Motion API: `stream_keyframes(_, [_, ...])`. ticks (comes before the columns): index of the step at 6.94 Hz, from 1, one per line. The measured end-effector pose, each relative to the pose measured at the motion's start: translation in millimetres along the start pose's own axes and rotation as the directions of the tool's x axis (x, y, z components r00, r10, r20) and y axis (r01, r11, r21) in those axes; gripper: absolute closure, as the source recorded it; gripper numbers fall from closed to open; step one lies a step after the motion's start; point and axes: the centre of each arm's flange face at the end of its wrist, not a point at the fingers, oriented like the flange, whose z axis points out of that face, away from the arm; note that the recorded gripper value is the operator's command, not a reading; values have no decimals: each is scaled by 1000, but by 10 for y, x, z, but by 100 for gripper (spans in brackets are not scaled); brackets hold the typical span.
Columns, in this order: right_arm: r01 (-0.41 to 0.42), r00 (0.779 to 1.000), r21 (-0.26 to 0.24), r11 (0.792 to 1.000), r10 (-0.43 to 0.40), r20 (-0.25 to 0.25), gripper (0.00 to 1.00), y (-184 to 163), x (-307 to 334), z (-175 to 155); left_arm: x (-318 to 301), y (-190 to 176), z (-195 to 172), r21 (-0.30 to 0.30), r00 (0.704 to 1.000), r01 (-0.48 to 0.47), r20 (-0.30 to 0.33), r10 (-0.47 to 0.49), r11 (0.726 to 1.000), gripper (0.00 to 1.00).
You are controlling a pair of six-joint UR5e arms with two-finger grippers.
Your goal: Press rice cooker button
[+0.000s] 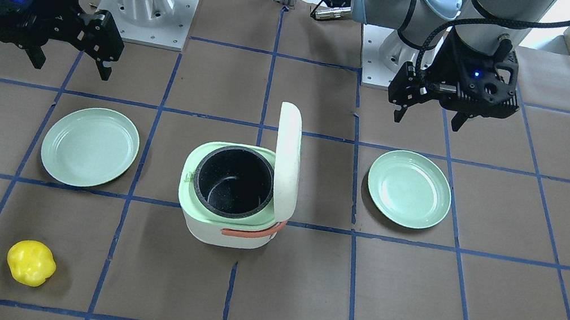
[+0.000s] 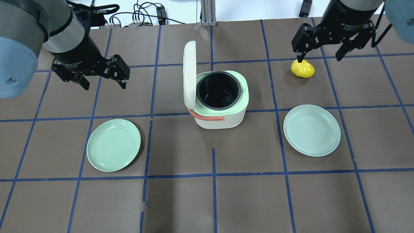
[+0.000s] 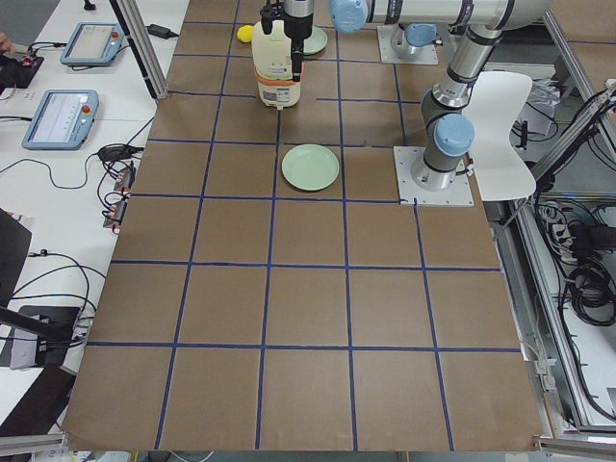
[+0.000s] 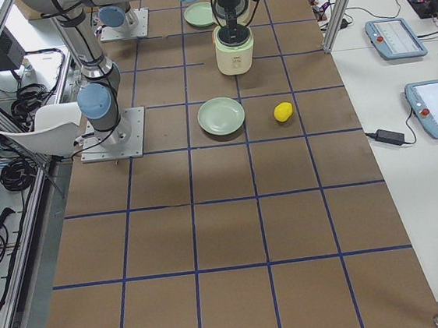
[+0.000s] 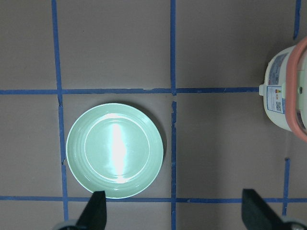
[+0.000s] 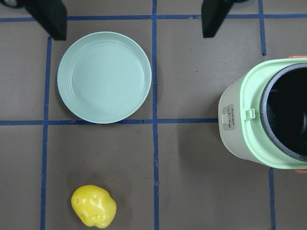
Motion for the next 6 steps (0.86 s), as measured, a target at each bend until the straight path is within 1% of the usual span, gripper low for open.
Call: stream_keyframes(6, [-8, 1000, 1, 1000, 8, 1, 0, 28, -16, -1, 0, -1, -1, 1, 1000, 0, 0, 0, 1000, 0])
